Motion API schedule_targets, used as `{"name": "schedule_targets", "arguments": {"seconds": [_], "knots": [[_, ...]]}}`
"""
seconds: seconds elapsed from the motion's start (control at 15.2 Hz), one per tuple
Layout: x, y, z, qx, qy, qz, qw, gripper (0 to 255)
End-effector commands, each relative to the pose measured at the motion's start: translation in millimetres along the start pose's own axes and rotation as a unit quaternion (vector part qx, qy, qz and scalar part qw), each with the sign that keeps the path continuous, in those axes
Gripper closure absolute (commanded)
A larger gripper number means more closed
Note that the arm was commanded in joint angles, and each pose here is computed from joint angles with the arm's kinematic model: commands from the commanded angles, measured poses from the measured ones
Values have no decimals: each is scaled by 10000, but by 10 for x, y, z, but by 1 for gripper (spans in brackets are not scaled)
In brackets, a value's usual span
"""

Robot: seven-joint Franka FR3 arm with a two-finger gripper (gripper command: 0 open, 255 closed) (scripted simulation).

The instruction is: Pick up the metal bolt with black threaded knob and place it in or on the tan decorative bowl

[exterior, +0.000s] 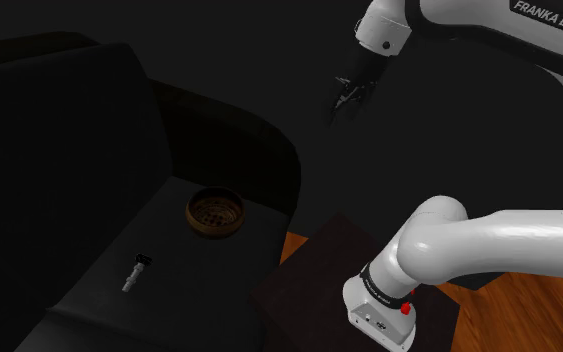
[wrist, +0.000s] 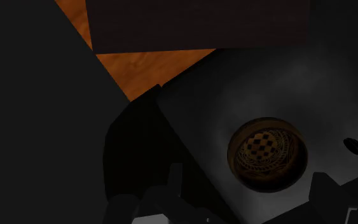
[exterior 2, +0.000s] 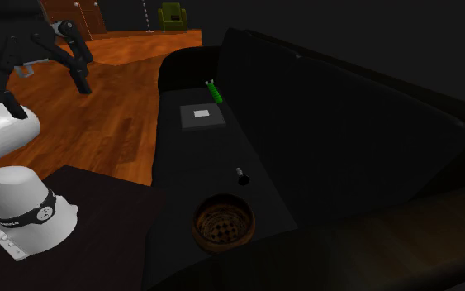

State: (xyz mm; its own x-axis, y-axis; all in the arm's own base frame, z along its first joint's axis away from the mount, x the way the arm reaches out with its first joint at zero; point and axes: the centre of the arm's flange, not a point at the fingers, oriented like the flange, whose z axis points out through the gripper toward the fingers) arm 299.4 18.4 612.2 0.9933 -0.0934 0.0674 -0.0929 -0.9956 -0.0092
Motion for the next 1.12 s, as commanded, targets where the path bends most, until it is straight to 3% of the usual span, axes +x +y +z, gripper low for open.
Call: {"name": "schedule_targets", "arguments": {"seconds": [0.0, 0.53, 1.06], "knots": [[0, 0, 0, 0, 0, 0, 10000, 0], [-23, -869, 670, -174, -36, 664, 9976, 0], [62, -1710, 1369, -348, -72, 1325, 9906, 0]]}}
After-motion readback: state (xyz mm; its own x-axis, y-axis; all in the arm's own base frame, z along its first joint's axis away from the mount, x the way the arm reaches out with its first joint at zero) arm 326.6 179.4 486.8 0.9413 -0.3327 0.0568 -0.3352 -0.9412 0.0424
